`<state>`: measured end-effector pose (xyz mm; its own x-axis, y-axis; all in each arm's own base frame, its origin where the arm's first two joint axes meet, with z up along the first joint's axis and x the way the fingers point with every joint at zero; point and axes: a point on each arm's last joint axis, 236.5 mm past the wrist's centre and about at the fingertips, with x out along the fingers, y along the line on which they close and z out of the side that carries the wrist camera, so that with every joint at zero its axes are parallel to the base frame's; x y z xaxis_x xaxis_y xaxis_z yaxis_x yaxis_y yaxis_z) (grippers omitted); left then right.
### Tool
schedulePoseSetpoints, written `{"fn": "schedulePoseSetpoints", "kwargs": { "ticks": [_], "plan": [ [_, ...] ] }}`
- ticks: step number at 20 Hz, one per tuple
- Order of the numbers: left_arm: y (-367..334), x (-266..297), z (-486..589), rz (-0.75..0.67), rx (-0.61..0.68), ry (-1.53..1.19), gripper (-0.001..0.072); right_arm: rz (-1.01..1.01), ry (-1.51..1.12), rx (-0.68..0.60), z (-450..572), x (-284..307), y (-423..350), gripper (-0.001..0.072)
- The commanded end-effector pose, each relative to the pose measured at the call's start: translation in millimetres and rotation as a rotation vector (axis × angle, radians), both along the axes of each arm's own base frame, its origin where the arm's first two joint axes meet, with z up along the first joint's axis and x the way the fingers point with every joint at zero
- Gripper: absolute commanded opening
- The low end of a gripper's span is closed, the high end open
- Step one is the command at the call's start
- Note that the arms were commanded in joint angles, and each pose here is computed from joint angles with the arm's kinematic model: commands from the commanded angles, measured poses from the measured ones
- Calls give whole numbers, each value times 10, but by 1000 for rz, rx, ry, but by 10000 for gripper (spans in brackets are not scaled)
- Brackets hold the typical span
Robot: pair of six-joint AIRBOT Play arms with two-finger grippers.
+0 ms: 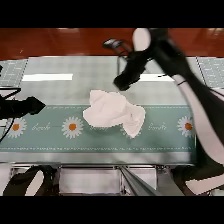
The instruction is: Fold the shirts.
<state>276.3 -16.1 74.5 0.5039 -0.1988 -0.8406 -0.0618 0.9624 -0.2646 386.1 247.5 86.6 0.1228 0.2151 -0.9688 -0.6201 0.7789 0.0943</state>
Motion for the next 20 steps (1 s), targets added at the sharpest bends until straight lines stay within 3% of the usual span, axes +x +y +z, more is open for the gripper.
{"fn": "schedulePoseSetpoints", "kwargs": {
  "ticks": [1, 4, 7, 10, 14, 20],
  "plan": [
    [402, -13, -34, 51, 130, 8, 506, -299, -56, -7, 310, 134, -1161, 406],
    [305, -30, -295, 158, -23, 71, 507, -595, -66, 126, -59, -149, -1926, 406],
    [-445, -202, -830, 64, -369, 257, 507, -816, 11, 322, -710, -738, -2172, 406],
    [-804, -203, -1078, 22, -579, 357, 507, -877, 150, 451, -1128, -1279, -2113, 406],
    [-973, -141, -1367, 51, -669, 463, 507, -880, 208, 480, -1247, -1453, -2061, 406],
    [-1515, 120, -1668, 34, -656, 442, 507, -868, 217, 511, -1205, -1449, -1996, 406]
  ]
}}
